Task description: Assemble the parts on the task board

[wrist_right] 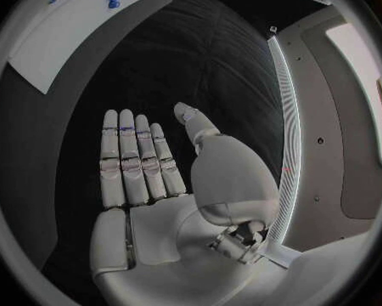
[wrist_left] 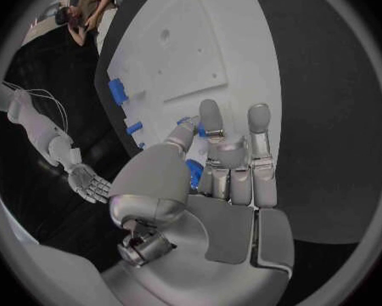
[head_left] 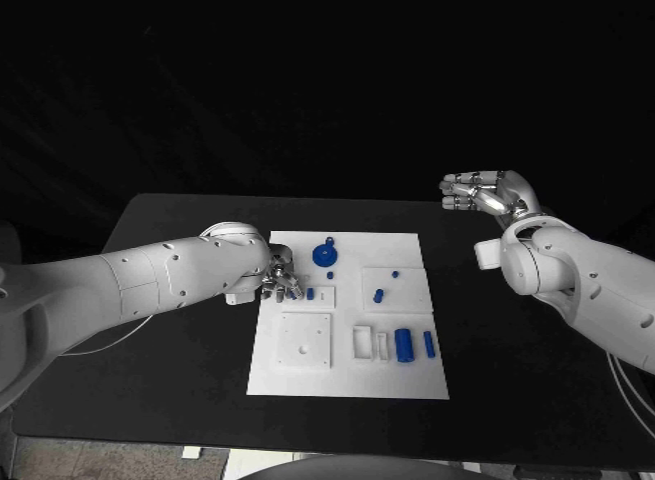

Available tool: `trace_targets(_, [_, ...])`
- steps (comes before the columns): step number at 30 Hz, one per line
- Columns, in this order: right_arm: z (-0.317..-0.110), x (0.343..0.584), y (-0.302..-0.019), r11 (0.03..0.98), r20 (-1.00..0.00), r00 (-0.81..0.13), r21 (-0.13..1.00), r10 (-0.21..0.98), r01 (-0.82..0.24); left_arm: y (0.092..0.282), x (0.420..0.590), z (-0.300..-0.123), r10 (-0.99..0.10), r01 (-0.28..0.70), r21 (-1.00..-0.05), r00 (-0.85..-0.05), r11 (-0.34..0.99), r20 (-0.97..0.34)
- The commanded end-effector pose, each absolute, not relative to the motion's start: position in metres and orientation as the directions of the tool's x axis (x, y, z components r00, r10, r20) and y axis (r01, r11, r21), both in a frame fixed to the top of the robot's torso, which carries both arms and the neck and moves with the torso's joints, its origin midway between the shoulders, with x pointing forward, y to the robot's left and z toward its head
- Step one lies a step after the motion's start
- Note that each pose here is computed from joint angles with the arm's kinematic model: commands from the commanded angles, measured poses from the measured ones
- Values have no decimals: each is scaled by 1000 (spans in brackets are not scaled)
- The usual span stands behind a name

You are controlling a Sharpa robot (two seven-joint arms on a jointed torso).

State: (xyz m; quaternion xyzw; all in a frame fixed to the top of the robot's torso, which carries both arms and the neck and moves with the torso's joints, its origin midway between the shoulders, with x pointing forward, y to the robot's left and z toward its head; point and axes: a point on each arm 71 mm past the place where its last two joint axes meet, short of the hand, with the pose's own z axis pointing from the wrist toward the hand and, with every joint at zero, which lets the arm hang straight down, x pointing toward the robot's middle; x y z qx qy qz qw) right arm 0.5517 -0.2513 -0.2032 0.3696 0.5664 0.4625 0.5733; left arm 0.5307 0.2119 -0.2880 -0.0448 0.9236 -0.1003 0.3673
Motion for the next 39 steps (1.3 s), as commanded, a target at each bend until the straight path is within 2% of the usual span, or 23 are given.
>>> trace_targets(1, [-203, 551, -250, 297, -308, -84, 947, 948, -120, 210, 521, -303, -133, -12, -193, -764, 981, -631])
trace_targets(39, [-203, 551, -250, 297, -307, -84, 947, 948, -120, 223, 522, -303, -128, -32, -158, -753, 987, -645])
